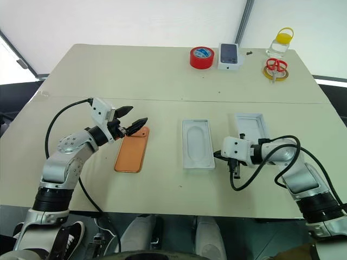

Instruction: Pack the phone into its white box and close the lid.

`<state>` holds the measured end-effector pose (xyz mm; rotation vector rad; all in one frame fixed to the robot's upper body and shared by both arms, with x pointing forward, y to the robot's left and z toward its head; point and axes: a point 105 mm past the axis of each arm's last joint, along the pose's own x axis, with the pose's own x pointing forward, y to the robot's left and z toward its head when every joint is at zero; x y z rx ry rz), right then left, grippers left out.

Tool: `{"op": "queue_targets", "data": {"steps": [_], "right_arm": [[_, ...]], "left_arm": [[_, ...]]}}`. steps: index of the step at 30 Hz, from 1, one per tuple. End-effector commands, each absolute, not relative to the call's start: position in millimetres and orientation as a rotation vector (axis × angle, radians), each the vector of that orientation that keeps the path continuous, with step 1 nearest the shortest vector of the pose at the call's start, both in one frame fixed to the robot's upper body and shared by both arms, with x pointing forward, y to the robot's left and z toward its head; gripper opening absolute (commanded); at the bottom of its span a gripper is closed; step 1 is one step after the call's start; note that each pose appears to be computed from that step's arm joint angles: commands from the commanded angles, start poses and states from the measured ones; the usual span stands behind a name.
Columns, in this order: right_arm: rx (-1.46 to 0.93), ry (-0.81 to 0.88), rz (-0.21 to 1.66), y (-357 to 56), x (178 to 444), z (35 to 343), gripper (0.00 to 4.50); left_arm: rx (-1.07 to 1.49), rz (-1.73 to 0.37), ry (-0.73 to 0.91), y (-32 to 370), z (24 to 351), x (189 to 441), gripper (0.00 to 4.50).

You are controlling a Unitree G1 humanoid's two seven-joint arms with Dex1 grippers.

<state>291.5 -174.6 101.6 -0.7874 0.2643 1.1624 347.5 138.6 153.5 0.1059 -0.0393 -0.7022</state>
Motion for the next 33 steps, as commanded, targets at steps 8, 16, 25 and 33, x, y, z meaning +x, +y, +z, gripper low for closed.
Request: {"op": "queue_targets", "data": {"steps": [8, 16, 25, 33], "right_arm": [[-0.913, 0.091, 0.995, -184, 326, 143, 0.05], [-0.662, -0.205, 1.05, -81, 339, 185, 0.05], [-0.864, -0.028, 1.323, 11, 311, 116, 0.05], [-0.974, 0.068, 1.373, 29, 315, 94, 0.05]], "left_arm": [[-0.039, -0.639, 0.092, 176, 153, 344, 3.96], [-0.314, -0.593, 0.361, 231, 140, 327, 3.96], [-0.477, -0.651, 0.597, 221, 119, 295, 3.96], [-0.504, -0.612, 0.737, 209, 86, 284, 3.96]]}}
